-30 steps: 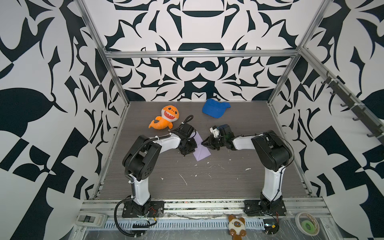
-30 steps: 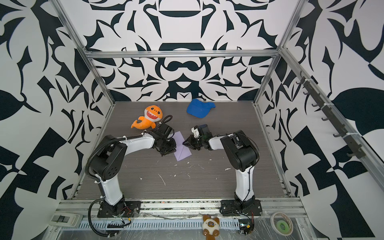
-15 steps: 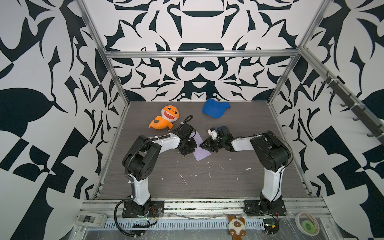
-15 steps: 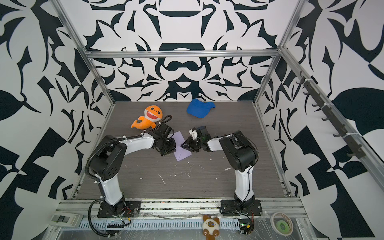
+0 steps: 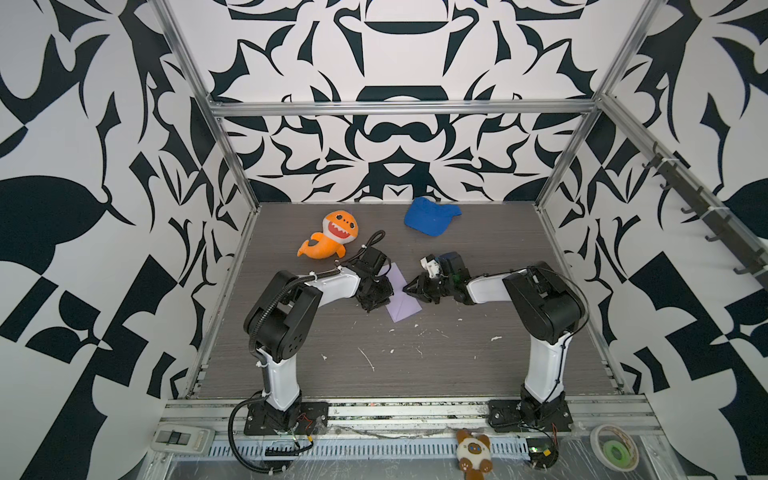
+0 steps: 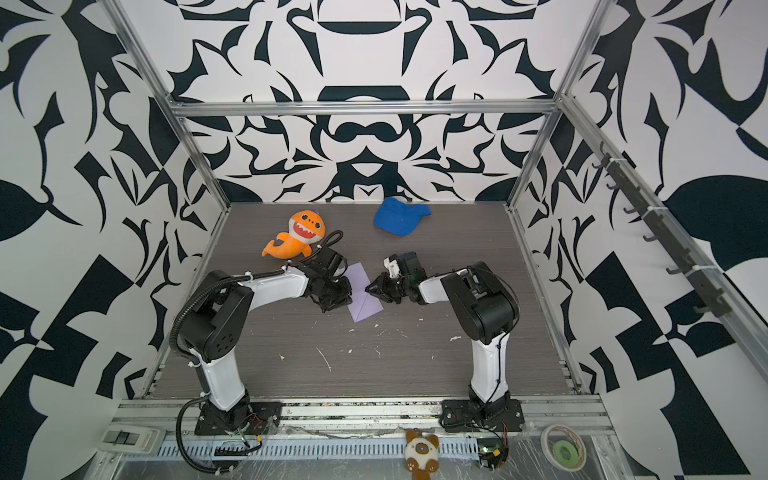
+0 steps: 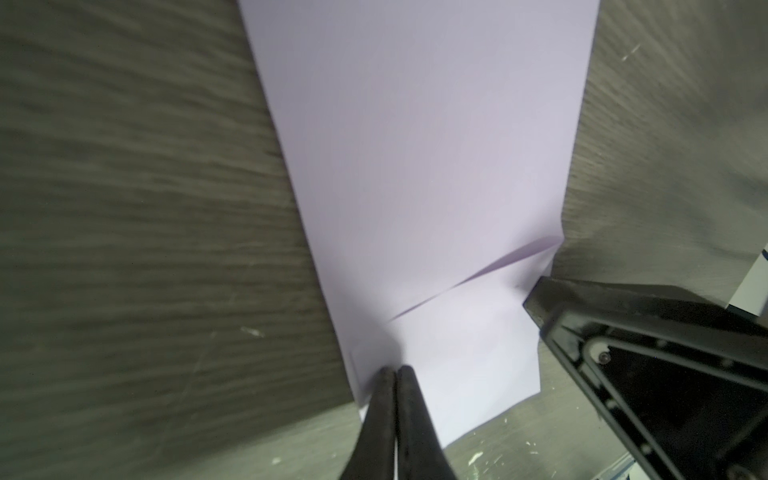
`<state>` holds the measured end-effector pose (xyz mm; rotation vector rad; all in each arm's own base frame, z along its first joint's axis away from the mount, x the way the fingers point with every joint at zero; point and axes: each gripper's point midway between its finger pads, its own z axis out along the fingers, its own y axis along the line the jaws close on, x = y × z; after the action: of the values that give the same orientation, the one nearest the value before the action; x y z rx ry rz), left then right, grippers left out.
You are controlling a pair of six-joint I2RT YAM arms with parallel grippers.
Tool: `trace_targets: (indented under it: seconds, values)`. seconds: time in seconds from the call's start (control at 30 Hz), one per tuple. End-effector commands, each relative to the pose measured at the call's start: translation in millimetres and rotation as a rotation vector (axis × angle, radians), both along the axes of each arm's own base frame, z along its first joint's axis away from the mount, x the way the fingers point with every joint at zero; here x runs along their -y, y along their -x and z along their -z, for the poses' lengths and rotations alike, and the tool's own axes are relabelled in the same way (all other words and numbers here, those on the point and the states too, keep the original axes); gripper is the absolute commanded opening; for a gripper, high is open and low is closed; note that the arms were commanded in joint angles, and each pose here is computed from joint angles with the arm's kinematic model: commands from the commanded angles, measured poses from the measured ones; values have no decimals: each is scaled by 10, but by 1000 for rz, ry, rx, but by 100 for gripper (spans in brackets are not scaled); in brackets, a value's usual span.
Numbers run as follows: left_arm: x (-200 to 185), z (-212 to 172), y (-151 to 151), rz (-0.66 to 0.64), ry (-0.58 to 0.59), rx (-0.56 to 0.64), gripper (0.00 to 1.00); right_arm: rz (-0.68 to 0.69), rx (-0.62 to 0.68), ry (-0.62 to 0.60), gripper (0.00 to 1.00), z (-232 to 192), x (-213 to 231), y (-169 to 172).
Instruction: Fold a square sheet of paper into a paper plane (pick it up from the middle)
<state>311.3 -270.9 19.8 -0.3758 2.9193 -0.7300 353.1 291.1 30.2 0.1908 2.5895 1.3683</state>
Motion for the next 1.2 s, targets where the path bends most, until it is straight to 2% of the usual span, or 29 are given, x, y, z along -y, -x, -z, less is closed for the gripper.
trace_targets:
  seconds: [0.0,0.77,1.0,1.17]
  values:
    - [-256,322,207,-22,-110,-88,7,2,10,-15,24,-69,-25,-41]
    - [-293,394,255,-56,-84,-117,9,-71,-53,-89,22,-79,-271,225]
    - [-239,229,171,-56,-16,-79,13,-58,-60,-62,15,45,-266,209]
    - [-151,-114,14,-56,112,-3,19,-53,-12,-82,0,-69,-296,131]
